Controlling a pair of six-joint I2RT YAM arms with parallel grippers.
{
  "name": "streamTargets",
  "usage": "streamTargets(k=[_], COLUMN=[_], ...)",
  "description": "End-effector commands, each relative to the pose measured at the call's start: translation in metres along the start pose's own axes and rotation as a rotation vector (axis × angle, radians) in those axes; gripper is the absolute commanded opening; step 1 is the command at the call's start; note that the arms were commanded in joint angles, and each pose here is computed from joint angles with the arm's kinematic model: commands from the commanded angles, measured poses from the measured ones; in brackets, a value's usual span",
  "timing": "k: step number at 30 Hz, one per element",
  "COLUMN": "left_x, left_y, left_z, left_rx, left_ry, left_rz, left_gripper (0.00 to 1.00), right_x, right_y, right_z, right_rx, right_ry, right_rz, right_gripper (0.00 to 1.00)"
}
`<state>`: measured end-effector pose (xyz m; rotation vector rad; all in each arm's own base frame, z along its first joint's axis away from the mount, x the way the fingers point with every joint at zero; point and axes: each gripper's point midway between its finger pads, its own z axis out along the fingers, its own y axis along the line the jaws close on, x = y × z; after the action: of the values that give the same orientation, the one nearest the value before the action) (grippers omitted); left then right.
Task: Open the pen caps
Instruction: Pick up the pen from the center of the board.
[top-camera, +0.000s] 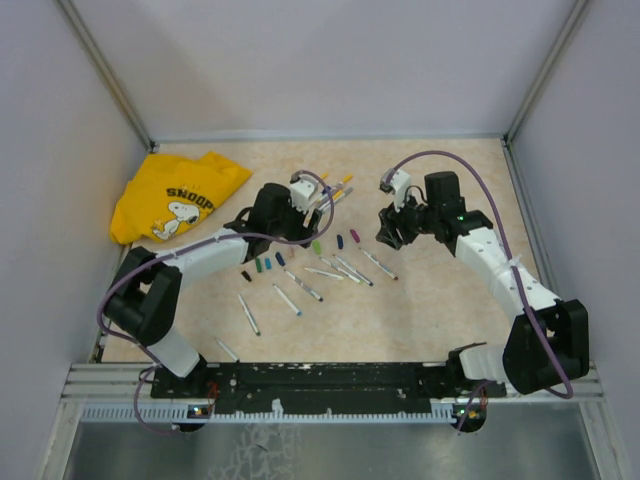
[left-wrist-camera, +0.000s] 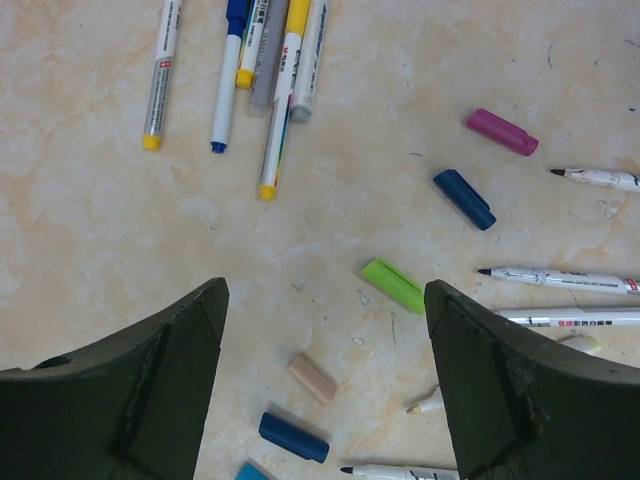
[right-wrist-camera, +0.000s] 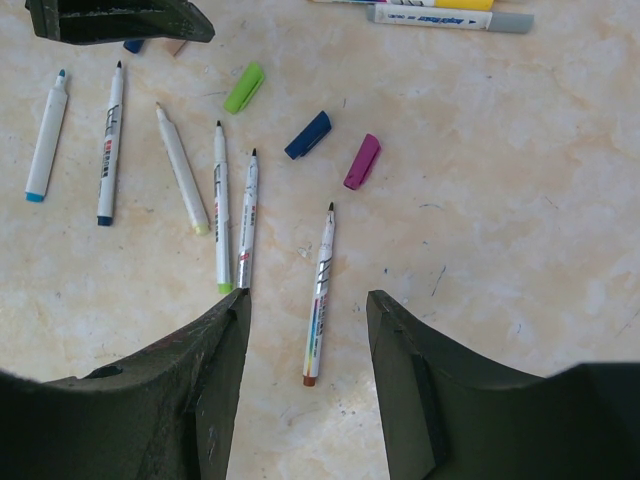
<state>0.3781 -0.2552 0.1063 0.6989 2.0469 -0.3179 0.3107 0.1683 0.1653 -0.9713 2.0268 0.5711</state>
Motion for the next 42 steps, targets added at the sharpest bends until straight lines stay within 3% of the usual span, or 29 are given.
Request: streamTargets(k=[1, 22, 42], left_x=[-0.015, -0.025, -0.010], left_y=[0.003, 0.001, 0.017], left_z=[0.002, 0.012, 0.080], left_rx=[0.011, 0.043, 0.079], left_ry=[-0.029, -0.016, 0.202], left_rz=[0.017, 0.027, 0.139], left_gripper=[0.84, 0.79, 0.37], right_x=[-0.018, -0.019, -0.017], right_y=[0.001, 0.001, -0.001], right_z=[-0.007, -0.007, -0.006], right_rx=[0.010, 0.011, 0.018], right_ry=[-0.055, -0.057, -0.052], right_rz=[-0.056, -0.058, -0.056], right_gripper=[0.50, 0.50, 0.50])
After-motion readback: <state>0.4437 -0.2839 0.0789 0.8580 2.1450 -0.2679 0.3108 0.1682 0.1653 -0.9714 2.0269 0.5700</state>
